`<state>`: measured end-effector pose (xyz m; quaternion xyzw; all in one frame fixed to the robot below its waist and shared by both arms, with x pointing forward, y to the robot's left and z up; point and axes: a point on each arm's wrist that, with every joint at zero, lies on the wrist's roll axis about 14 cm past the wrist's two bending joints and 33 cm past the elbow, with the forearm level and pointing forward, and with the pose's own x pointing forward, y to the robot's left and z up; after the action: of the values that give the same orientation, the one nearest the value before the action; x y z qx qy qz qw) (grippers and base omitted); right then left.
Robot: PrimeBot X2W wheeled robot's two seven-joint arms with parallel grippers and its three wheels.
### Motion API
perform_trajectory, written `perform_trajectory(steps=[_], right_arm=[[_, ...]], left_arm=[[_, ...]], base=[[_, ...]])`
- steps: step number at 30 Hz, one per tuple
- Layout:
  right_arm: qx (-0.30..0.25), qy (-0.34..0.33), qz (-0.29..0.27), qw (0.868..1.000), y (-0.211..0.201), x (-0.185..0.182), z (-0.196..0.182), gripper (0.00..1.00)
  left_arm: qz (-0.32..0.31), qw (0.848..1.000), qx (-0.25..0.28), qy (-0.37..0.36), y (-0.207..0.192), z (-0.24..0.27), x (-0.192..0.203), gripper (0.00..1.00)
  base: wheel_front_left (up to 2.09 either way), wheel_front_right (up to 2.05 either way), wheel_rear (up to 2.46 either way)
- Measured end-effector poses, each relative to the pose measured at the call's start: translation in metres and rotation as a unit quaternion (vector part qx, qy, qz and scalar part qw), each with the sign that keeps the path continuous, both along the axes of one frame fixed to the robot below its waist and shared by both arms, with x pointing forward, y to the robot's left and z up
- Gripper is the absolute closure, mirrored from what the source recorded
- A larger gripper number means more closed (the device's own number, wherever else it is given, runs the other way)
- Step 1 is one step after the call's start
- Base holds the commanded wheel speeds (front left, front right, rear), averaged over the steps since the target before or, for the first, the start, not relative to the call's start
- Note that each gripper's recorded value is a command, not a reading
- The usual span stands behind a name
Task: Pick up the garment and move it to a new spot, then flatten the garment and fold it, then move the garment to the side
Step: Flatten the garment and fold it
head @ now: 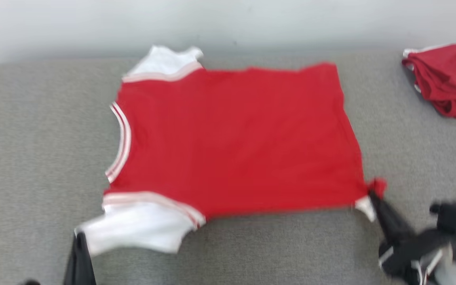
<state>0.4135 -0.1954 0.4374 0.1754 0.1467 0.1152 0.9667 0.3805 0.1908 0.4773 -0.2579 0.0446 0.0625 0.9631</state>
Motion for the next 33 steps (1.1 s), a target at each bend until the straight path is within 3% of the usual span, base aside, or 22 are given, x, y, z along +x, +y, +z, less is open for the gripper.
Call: perform_trajectory(steps=[7, 13, 22, 28, 33], right_arm=[[0.010, 0.051, -0.013, 0.999, 0.000, -0.049, -0.024, 1.00], [0.015, 0.033, -0.016, 0.999, 0.007, -0.048, -0.008, 1.00], [-0.014, 0.019, -0.012, 1.000, 0.007, -0.002, 0.019, 1.00], [-0.030, 0.041, -0.009, 0.999, 0.011, 0.037, 0.017, 1.00], [-0.041, 0.074, -0.012, 0.996, 0.011, 0.050, 0.000, 1.00]], left_arm=[[0.016, 0.999, 0.003, 0.040, 0.002, -0.018, -0.047, 1.00], [-0.001, 1.000, -0.006, 0.025, -0.008, -0.012, -0.049, 1.00], [-0.082, 0.993, 0.044, -0.070, -0.019, 0.051, 0.031, 1.00], [-0.134, 0.986, 0.084, -0.043, -0.030, 0.045, 0.088, 1.00], [-0.163, 0.981, 0.107, 0.006, -0.040, 0.012, 0.112, 1.00]], base=[[0.00, 0.00, 0.00], [0.00, 0.00, 0.00], [0.00, 0.00, 0.00], [0.00, 0.00, 0.00], [0.00, 0.00, 0.00]])
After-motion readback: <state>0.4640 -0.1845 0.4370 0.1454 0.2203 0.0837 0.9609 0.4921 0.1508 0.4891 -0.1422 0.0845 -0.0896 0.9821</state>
